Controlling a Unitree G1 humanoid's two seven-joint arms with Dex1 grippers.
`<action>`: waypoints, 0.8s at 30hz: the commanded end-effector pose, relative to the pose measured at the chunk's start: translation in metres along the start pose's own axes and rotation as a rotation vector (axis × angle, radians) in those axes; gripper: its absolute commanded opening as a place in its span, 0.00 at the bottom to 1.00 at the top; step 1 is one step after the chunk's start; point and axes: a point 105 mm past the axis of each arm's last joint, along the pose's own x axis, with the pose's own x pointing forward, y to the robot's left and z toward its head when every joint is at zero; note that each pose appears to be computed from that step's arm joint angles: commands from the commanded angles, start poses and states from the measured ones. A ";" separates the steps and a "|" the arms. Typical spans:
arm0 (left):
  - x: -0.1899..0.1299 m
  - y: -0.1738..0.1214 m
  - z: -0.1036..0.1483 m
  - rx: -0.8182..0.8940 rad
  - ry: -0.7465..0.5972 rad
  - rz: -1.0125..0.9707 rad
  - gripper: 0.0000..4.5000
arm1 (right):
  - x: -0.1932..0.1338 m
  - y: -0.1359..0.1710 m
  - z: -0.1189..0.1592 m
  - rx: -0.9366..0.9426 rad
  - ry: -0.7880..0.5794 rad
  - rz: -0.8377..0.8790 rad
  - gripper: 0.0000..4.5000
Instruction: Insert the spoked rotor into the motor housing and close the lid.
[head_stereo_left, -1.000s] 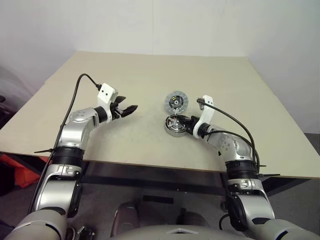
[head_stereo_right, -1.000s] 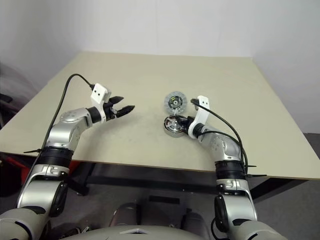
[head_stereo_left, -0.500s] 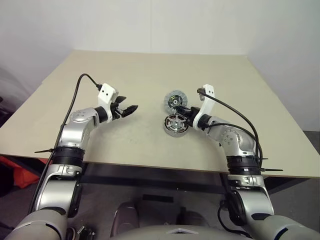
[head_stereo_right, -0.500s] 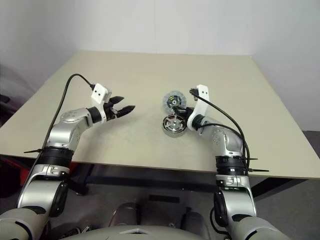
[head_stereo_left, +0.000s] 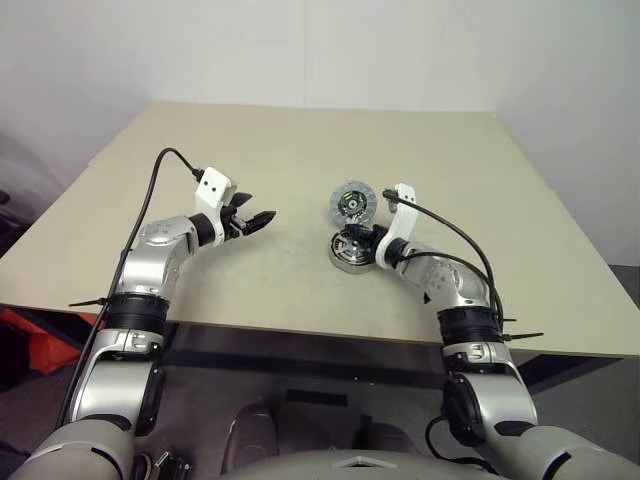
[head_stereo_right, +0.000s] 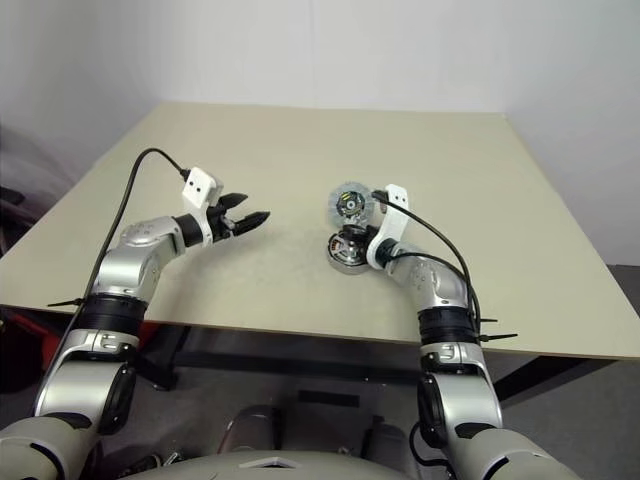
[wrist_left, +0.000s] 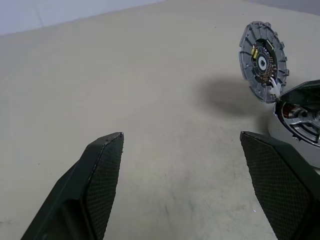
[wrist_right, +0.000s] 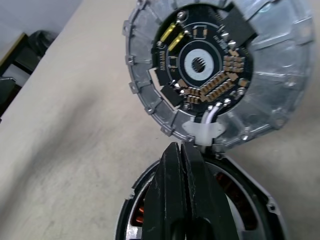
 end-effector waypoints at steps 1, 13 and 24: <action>0.000 -0.001 0.015 0.033 -0.043 -0.003 0.88 | -0.011 0.016 0.031 -0.026 -0.091 0.067 0.00; 0.002 -0.003 0.013 0.027 -0.044 -0.007 0.88 | -0.055 0.009 0.058 -0.510 -0.077 0.100 0.00; 0.008 -0.006 0.012 0.027 -0.045 -0.021 0.88 | -0.086 0.027 0.063 -1.192 0.182 0.443 0.51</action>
